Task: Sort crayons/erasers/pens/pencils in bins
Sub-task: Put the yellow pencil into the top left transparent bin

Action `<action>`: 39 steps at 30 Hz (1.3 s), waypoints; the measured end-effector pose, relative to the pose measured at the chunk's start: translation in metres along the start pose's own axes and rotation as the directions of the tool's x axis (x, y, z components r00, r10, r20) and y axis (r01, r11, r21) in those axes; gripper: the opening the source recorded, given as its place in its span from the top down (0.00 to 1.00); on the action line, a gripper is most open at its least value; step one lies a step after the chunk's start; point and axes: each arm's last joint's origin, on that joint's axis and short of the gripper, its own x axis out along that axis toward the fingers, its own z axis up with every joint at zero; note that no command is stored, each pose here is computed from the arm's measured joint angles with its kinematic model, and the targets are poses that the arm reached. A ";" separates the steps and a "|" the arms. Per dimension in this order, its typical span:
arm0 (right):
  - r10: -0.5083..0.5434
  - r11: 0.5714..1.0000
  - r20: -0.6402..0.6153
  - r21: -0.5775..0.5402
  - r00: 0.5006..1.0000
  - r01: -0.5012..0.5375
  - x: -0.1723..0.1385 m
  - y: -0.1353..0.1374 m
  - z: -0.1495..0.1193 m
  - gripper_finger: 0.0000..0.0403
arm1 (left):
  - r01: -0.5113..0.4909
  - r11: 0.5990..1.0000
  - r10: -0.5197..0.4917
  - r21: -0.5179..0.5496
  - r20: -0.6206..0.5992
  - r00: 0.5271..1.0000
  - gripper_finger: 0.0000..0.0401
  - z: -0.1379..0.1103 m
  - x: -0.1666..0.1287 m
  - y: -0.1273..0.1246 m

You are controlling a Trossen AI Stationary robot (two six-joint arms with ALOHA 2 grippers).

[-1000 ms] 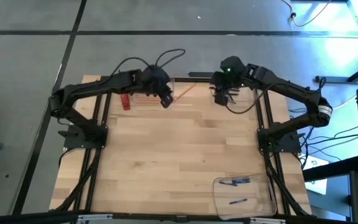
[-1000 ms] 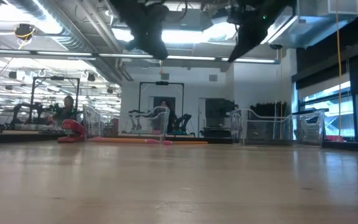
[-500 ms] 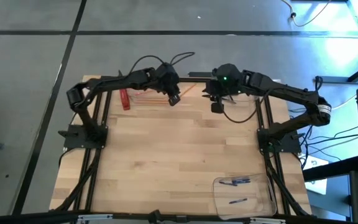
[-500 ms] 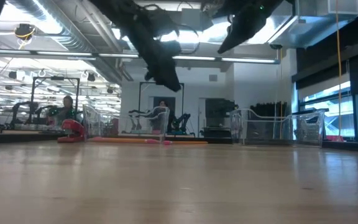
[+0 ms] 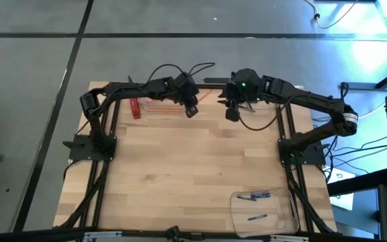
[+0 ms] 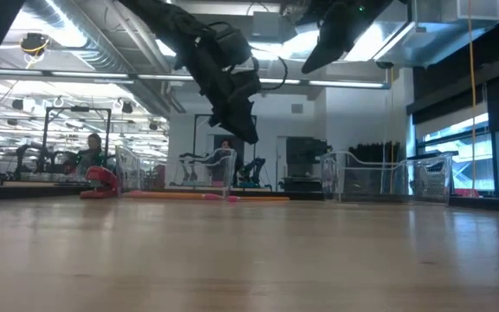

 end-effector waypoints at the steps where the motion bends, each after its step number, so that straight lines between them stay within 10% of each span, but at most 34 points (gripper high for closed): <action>1: 0.000 1.000 0.000 0.005 1.000 0.000 0.000 0.000 0.000 0.77 | 0.001 1.000 -0.001 0.020 0.009 1.000 0.80 0.001 0.000 -0.001; 13: 0.000 0.999 -0.001 0.033 1.000 0.000 0.000 0.000 0.000 0.77 | -0.008 0.990 0.013 0.143 -0.031 0.999 0.80 0.023 -0.022 -0.008; 26: 0.001 0.999 -0.003 0.048 1.000 0.000 0.000 0.000 0.000 0.77 | -0.054 0.998 0.055 -0.020 0.059 0.997 0.79 0.080 -0.087 0.012; 39: 0.039 0.998 -0.030 0.044 0.999 -0.038 -0.001 0.002 -0.003 0.77 | 0.037 0.998 -0.041 -0.043 -0.110 0.993 0.79 0.066 -0.044 0.011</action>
